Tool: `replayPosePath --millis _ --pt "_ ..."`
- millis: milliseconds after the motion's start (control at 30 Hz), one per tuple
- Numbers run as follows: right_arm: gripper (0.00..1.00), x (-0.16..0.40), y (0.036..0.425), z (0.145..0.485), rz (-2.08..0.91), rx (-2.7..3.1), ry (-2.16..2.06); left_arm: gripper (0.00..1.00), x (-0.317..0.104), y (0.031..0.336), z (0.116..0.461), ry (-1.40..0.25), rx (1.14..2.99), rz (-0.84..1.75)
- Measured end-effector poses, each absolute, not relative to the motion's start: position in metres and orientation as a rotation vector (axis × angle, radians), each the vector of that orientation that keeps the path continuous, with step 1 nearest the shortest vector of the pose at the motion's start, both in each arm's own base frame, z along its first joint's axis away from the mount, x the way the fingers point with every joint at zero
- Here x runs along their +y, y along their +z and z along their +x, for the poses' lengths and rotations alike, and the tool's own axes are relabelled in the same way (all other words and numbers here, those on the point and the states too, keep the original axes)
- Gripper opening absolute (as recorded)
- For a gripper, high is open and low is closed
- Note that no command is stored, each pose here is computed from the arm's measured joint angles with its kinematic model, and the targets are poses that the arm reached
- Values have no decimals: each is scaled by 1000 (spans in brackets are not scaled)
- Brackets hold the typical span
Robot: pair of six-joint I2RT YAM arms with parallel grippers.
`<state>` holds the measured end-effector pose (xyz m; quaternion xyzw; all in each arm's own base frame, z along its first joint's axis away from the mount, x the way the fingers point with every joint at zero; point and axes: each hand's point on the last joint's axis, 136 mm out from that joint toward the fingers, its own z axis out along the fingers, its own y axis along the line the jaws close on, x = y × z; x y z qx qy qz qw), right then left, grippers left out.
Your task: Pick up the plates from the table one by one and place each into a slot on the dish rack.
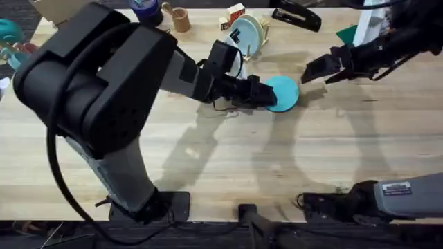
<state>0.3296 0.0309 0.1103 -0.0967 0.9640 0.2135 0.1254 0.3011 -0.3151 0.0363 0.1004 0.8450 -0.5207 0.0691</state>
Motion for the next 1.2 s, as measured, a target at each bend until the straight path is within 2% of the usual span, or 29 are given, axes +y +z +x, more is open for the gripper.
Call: replayPosePath --millis 267,533,900,967,1100,1200 --pt "996 47 111 342 -370 2756 612 40 -315 36 301 -1564 2539 312" --pt "996 48 84 344 -356 2818 646 40 -315 36 301 -1563 2539 312" --pt "982 56 78 352 -376 2790 688 40 -315 36 301 -1565 2539 313" --pt "957 60 75 352 -387 2795 702 40 -315 36 301 -1565 2539 313" --pt "847 67 70 351 -409 2805 720 40 -315 36 301 -1565 2539 313" --pt "673 70 69 351 -419 2805 724 40 -315 36 301 -1565 2540 313"
